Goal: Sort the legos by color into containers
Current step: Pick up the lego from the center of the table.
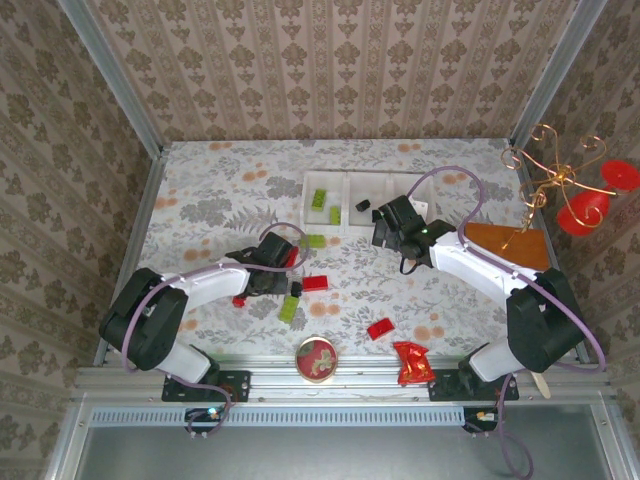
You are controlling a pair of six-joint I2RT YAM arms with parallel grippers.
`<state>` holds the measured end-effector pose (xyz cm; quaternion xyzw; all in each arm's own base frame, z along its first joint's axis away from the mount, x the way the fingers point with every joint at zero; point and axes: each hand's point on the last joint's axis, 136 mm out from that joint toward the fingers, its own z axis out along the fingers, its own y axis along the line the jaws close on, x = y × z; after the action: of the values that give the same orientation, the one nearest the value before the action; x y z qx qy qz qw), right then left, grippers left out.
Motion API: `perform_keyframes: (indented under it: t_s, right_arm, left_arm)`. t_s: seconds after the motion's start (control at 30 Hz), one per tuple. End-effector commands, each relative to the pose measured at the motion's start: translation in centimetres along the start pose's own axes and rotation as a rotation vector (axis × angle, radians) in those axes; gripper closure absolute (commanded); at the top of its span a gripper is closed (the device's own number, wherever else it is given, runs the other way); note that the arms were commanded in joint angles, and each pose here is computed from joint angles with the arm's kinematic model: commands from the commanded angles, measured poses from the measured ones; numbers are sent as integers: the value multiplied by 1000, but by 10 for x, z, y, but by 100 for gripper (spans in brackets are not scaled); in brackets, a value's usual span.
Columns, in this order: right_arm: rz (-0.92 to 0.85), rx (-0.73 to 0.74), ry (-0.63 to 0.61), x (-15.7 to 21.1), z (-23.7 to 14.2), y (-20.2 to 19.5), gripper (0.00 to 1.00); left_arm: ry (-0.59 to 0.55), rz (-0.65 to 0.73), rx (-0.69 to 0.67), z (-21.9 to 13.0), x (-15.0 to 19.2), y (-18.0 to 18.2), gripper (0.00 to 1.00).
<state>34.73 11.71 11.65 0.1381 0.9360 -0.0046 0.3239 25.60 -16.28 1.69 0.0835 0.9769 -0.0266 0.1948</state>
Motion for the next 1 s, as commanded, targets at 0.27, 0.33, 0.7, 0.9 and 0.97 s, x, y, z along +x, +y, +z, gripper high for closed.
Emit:
perform_keyframes:
  t_s: [0.27,0.33,0.7,0.9,0.97]
  right_arm:
    - [3,71,18,8,6,-14,0]
    - [4,72,19,9,6,-14,0]
    - [16,68,7,7,5,-14,0]
    - [30,72,-6,5,4,-16,0]
    - [36,76,-12,4,3,-17,0]
  left_arm:
    - [-33,-14,-6,-13,-12,4,87]
    - [-49,-14,-8,-18,-17,5,88]
    - [-210,-25,34,-56,-67,-6,89]
    - [-295,-27,103,-69,-102,-27,90]
    - [-318,-31,136,-71,-113,-36,90]
